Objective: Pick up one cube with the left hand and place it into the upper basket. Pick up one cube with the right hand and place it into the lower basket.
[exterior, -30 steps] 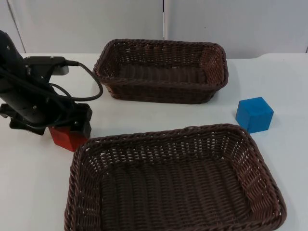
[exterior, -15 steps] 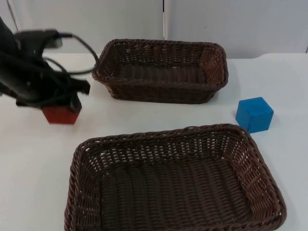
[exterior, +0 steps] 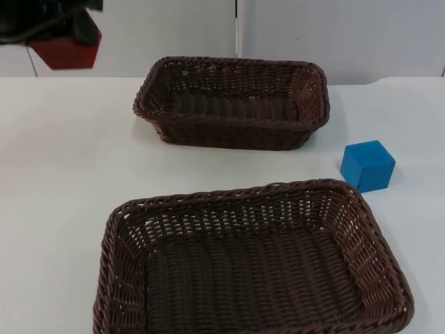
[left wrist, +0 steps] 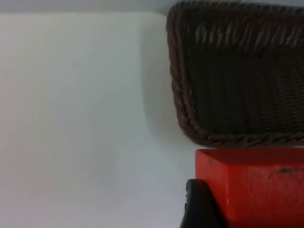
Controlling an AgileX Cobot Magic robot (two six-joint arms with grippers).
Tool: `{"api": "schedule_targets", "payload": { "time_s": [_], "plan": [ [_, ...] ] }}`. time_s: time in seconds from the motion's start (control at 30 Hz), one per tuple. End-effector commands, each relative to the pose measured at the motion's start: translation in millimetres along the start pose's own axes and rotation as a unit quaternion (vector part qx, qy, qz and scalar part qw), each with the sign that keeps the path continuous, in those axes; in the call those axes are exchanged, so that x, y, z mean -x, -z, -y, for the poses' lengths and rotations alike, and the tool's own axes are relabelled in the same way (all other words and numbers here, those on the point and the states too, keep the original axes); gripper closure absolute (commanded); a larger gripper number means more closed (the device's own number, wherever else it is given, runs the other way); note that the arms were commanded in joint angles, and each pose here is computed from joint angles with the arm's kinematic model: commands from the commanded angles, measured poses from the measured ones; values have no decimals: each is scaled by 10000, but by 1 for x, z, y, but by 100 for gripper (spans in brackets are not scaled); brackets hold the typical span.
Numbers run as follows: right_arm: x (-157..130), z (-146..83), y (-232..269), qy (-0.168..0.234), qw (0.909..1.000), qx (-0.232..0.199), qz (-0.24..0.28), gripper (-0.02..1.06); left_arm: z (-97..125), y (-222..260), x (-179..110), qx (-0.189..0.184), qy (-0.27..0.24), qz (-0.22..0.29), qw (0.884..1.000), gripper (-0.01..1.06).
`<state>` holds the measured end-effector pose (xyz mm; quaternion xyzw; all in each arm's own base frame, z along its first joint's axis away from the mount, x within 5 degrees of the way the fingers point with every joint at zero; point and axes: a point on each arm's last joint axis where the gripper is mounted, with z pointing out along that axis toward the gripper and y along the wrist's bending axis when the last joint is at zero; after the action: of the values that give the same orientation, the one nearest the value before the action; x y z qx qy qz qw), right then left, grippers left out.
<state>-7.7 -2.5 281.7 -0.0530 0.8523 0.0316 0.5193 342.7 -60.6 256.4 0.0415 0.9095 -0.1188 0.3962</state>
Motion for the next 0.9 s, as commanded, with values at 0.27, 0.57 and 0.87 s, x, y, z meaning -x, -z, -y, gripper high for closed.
{"api": "schedule_targets", "payload": {
  "time_s": [0.27,0.57,0.87],
  "plan": [
    [-1,0,-1,22,10000,-17,1,-1,8,19,6,-140,-18,101,9999,105],
    [-1,0,-1,22,10000,-17,1,-1,8,19,5,-165,-19,32,9999,105],
    [-1,0,-1,22,10000,-17,1,-1,8,19,5,-165,-19,32,9999,105]
  ]
}}
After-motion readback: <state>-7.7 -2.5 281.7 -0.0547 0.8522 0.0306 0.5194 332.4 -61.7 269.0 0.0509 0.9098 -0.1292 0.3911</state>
